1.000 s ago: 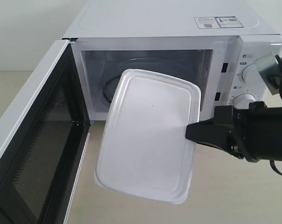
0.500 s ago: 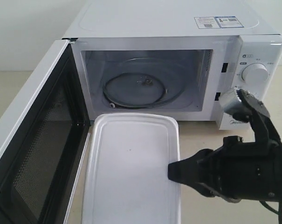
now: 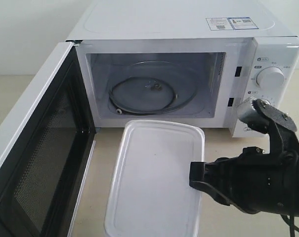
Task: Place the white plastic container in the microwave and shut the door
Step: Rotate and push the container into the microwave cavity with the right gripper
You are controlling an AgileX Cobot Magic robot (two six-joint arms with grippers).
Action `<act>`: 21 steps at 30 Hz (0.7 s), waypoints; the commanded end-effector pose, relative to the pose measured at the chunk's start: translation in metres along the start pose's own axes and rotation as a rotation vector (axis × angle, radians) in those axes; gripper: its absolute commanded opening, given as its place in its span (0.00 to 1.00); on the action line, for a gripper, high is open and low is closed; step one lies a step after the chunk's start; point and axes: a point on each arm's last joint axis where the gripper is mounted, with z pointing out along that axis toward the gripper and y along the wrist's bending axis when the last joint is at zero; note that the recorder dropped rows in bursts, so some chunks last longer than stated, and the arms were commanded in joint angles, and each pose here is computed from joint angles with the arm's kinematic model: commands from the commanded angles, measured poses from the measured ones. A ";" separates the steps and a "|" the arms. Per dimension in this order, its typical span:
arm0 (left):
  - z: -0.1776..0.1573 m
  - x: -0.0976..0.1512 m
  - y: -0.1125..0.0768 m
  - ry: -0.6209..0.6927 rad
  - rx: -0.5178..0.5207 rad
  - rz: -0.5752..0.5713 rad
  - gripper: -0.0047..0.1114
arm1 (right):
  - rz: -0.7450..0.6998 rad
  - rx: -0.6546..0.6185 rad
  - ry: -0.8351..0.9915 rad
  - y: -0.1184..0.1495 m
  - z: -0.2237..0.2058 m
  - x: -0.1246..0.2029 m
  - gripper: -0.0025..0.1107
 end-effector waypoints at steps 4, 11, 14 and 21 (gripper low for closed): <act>0.000 0.001 0.000 -0.001 -0.002 -0.021 0.07 | 0.127 0.074 -0.119 0.016 -0.002 -0.001 0.02; 0.000 0.001 0.000 -0.001 -0.002 -0.021 0.07 | 0.241 -0.055 -0.229 0.035 -0.002 -0.003 0.02; 0.000 0.001 0.000 -0.001 -0.002 -0.021 0.07 | 0.285 -0.107 -0.250 0.039 0.003 -0.004 0.02; 0.000 0.001 0.000 -0.001 -0.002 -0.021 0.07 | 0.338 -0.119 -0.252 0.037 0.022 -0.001 0.02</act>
